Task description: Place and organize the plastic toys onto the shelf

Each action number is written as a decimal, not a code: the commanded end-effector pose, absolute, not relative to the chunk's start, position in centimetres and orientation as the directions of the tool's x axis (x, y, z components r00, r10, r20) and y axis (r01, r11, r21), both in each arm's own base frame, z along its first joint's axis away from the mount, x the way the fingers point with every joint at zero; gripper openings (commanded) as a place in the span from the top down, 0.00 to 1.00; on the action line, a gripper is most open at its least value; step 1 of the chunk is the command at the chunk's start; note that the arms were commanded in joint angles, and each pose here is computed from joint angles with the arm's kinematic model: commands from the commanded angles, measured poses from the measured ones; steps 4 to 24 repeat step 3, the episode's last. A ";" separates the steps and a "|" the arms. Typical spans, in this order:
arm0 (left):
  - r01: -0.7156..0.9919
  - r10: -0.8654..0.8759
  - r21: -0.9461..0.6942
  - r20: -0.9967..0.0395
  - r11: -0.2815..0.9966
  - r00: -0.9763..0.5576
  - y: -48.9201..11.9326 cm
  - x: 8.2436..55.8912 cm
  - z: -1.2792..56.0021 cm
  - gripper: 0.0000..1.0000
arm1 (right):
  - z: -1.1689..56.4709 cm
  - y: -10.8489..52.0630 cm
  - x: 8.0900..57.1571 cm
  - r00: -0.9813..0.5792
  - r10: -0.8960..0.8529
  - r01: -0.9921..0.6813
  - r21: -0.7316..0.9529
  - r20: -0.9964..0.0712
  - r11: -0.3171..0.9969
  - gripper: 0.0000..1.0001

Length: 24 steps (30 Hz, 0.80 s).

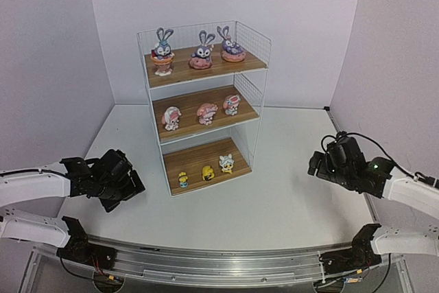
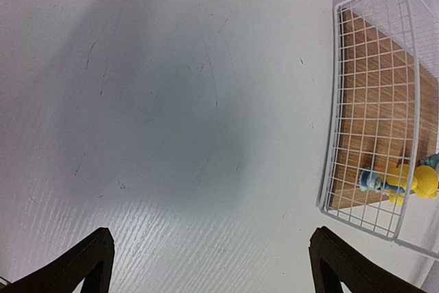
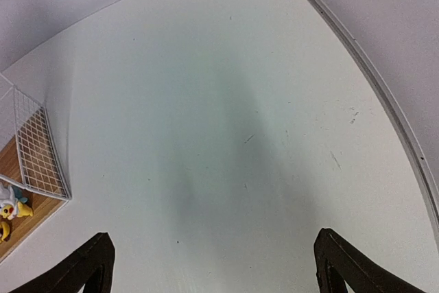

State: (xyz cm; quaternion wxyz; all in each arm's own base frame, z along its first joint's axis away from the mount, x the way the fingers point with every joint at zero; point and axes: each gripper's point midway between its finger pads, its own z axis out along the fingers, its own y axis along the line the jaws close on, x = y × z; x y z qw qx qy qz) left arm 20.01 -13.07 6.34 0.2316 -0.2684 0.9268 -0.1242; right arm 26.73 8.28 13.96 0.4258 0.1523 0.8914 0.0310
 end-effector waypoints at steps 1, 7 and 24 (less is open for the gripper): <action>-0.411 -0.548 -0.382 -0.387 0.827 -0.742 -12.9 22.1 8.1 0.00 | 15.3 6.3 26.4 -0.465 0.402 0.334 0.264 -0.789 0.905 0.02; -0.416 -0.553 -0.384 -0.388 0.824 -0.737 -12.4 22.5 8.2 0.00 | 15.4 6.0 26.1 -0.450 0.412 0.334 0.278 -0.792 0.901 0.02; -0.416 -0.553 -0.384 -0.388 0.824 -0.737 -12.4 22.5 8.2 0.00 | 15.4 6.0 26.1 -0.450 0.412 0.334 0.278 -0.792 0.901 0.02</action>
